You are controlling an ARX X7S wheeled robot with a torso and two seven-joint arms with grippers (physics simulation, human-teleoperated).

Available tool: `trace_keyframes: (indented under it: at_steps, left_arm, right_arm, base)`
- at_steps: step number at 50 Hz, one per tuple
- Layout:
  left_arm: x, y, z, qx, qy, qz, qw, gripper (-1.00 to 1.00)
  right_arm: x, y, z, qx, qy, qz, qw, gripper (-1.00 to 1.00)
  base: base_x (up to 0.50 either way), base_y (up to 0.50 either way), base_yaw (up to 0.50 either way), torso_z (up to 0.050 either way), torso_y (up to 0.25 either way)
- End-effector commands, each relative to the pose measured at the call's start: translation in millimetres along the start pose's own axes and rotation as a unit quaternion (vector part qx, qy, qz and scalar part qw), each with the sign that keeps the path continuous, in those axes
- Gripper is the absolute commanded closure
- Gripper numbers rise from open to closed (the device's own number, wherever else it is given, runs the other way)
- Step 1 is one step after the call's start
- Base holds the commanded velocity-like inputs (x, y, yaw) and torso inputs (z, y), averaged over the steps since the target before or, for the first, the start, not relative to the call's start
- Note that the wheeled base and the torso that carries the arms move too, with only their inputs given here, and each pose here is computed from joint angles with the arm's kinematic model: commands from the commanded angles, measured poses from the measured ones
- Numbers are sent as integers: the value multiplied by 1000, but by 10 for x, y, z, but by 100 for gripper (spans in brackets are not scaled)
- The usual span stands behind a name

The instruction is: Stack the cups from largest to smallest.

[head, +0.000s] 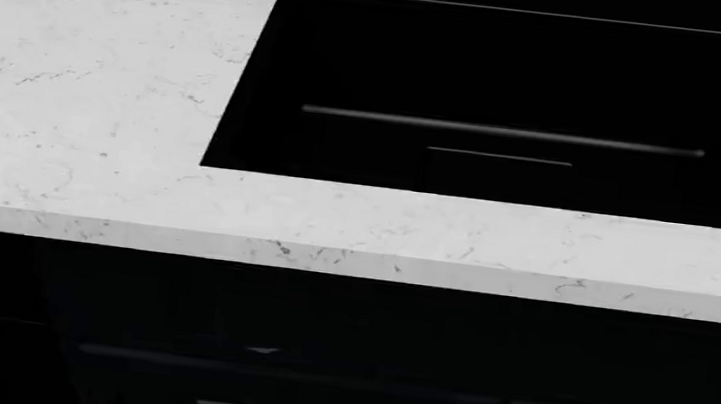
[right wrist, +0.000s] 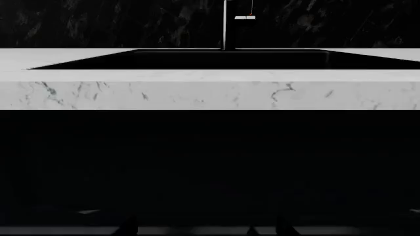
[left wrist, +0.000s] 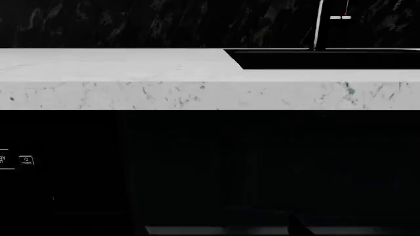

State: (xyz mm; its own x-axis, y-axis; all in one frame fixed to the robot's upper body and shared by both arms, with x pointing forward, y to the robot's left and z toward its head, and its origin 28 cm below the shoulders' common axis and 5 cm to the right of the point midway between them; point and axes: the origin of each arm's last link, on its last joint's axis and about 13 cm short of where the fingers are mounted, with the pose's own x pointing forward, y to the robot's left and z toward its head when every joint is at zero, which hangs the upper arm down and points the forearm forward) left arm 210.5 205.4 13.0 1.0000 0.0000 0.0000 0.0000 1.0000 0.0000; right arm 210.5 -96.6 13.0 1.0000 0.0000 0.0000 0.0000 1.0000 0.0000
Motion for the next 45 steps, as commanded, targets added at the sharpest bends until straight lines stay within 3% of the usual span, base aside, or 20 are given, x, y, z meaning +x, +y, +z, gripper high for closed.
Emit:
trace_keyframes:
  at_steps: [1,3,10,29,32,33,34,45]
  left_arm:
    - [0,3,0,5,0,0,1000,-100]
    - [-30,-6,12,17,2,-3,1000,-100]
    - [-74,38,77,-6,-20,7,1000,-100]
    - [-74,38,77,-6,-20,7,1000,-100]
    - [-74,33,75,6,-18,12,1000,-100]
    - [-84,32,78,-3,-26,-1,1000,-100]
    - [-110,25,88,-16,-2,-12,1000,-100]
    - [-88,40,108,-5,-11,-1,1000,-100]
  right_arm:
    - [0,3,0,0,0,0,1000,-100]
    - [-14,12,-3,-1,1,-1,1000,-100]
    - [-31,43,6,-7,3,3,1000,-100]
    - [-31,43,6,-7,3,3,1000,-100]
    - [-31,43,8,-6,2,2,1000,-100]
    - [-31,44,12,-6,2,2,1000,-100]
    - [-32,44,20,-5,1,1,1000,-100]
    - [-30,51,95,-7,-7,3,1000,-100]
  base:
    - [0,0,0,0,0]
    - [0,0,0,0,0]
    - [0,0,0,0,0]
    - [0,0,0,0,0]
    - [0,0,0,0,0]
    - [0,0,0,0,0]
    - [0,0,0,0,0]
    - [0,0,0,50,0]
